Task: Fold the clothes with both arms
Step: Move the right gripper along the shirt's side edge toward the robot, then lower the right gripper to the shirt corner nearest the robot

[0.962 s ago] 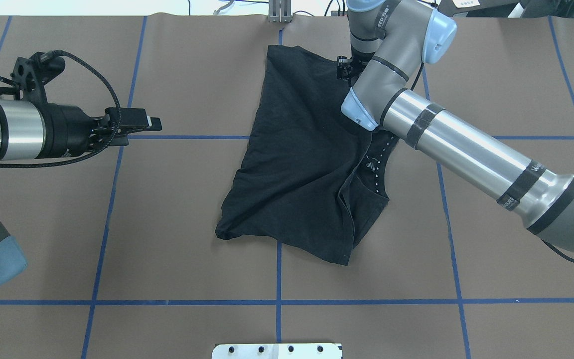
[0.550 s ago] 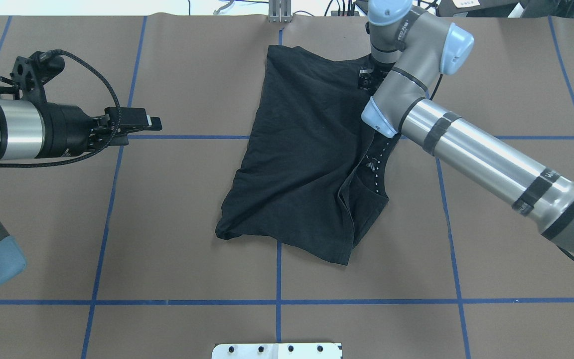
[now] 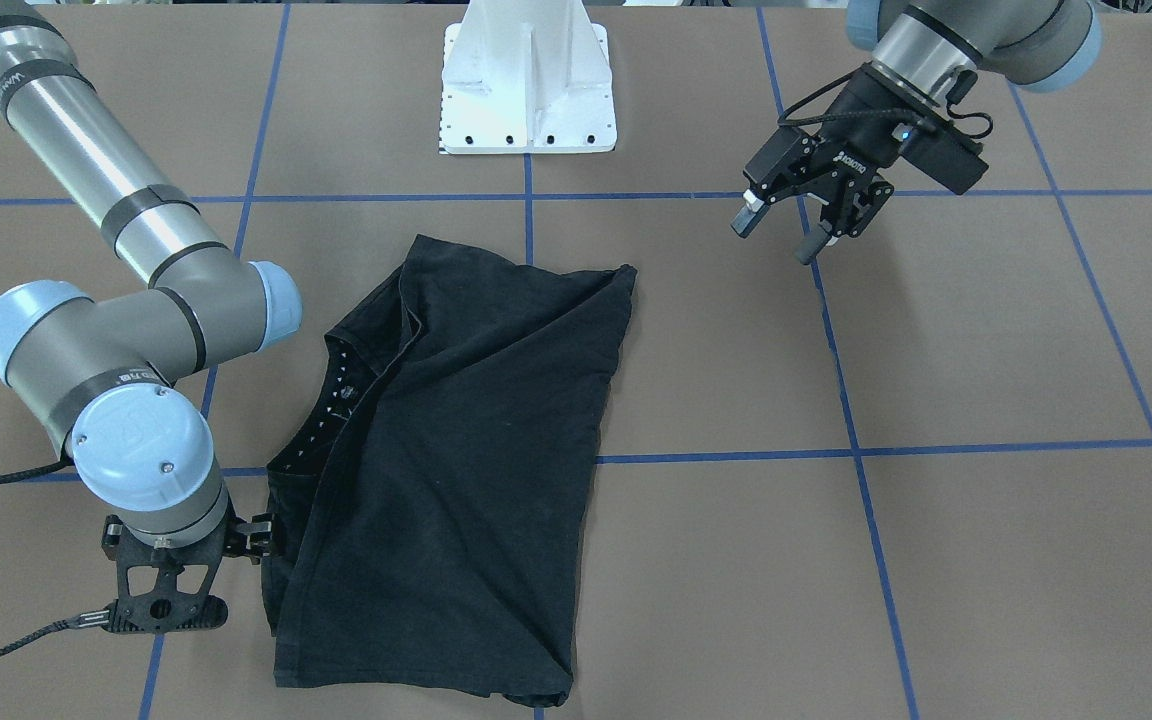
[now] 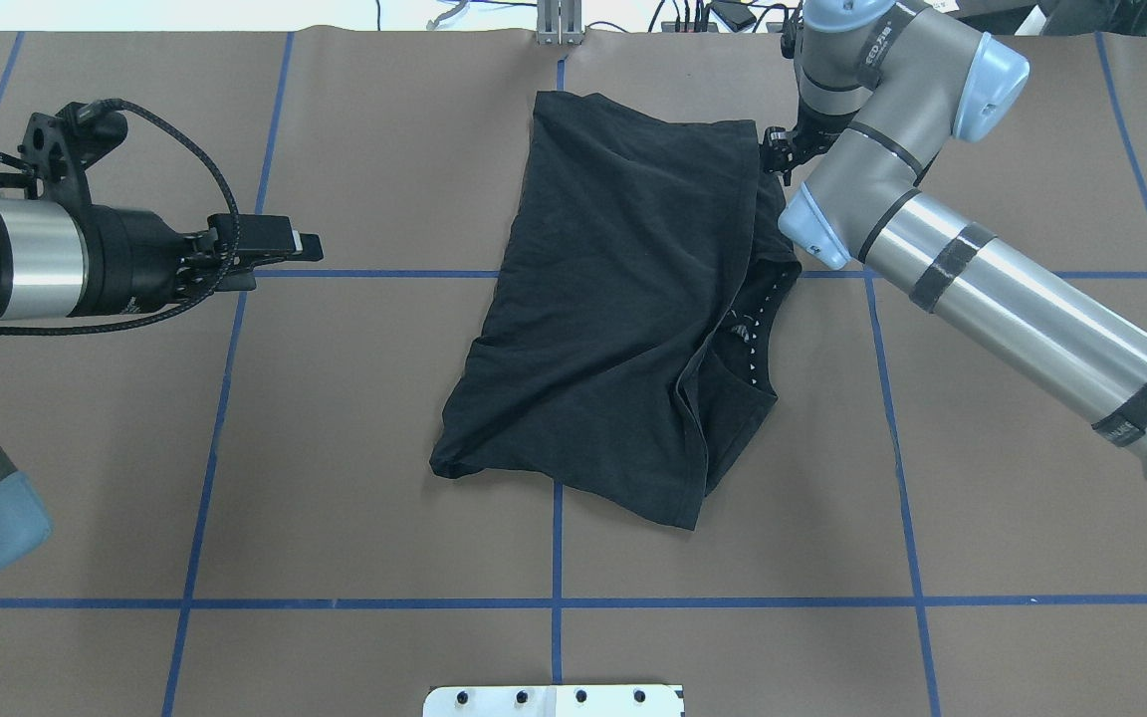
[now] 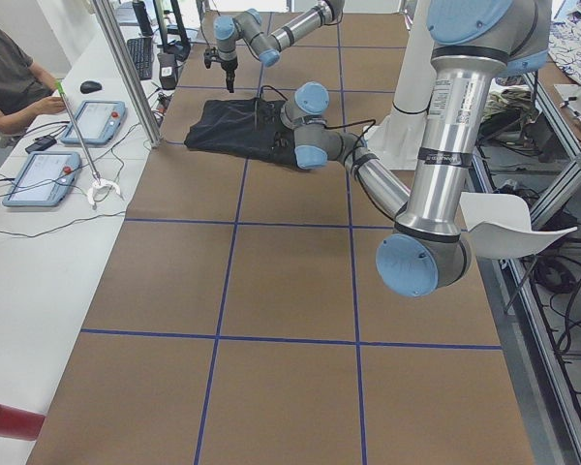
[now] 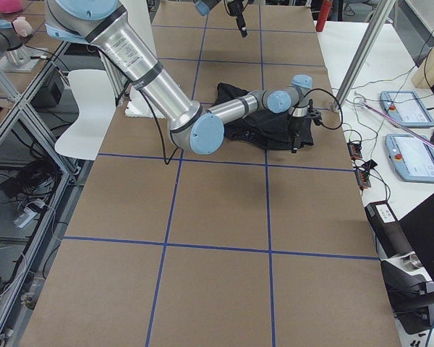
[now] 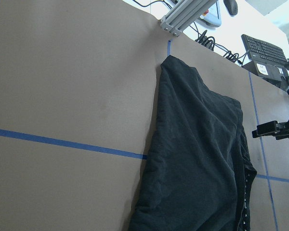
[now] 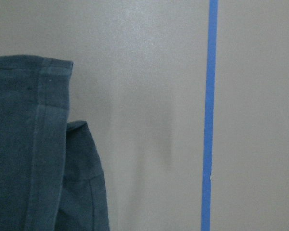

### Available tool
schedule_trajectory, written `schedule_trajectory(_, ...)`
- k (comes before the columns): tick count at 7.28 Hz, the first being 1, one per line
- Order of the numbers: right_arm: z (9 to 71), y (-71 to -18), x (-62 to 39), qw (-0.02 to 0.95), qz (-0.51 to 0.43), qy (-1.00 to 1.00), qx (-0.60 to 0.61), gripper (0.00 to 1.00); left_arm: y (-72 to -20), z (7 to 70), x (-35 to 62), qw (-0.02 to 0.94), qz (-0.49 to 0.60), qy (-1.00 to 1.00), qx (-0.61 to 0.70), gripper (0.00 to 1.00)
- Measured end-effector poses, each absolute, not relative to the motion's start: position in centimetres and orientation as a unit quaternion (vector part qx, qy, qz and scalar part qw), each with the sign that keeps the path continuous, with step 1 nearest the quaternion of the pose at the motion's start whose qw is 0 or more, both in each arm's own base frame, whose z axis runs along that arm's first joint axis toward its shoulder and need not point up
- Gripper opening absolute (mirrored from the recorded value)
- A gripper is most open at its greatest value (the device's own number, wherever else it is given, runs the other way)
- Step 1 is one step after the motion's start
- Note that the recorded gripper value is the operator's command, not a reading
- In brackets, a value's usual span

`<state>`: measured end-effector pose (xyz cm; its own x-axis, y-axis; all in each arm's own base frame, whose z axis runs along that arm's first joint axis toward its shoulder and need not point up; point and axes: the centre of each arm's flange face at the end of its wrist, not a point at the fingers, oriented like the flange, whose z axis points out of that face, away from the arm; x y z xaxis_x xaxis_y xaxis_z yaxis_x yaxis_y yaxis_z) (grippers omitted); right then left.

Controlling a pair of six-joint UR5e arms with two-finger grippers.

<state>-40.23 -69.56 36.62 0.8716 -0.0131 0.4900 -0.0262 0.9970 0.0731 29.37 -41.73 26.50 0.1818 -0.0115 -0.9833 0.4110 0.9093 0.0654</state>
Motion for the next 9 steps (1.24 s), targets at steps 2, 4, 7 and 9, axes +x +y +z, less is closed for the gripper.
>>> schedule_trajectory(2,34.8,-65.2,-37.9,0.956,0.074,-0.282,0.019,1.00,-41.7,26.3,29.5,0.751,-0.136,0.626,0.156,0.98)
schedule_trajectory(4,33.2,-57.8,-37.2,0.925,0.191,-0.327,-0.021,1.00,-41.9,25.2,30.5,0.756,-0.129,0.625,0.144,0.98)
schedule_trajectory(7,27.9,-48.7,-41.4,0.826,0.414,-0.366,-0.110,0.99,-43.3,21.9,32.4,0.770,-0.127,0.613,0.124,0.98)
schedule_trajectory(9,25.9,-42.4,-46.0,0.746,0.534,-0.375,-0.133,0.95,-43.9,22.5,33.2,0.778,-0.130,0.603,0.116,0.98)
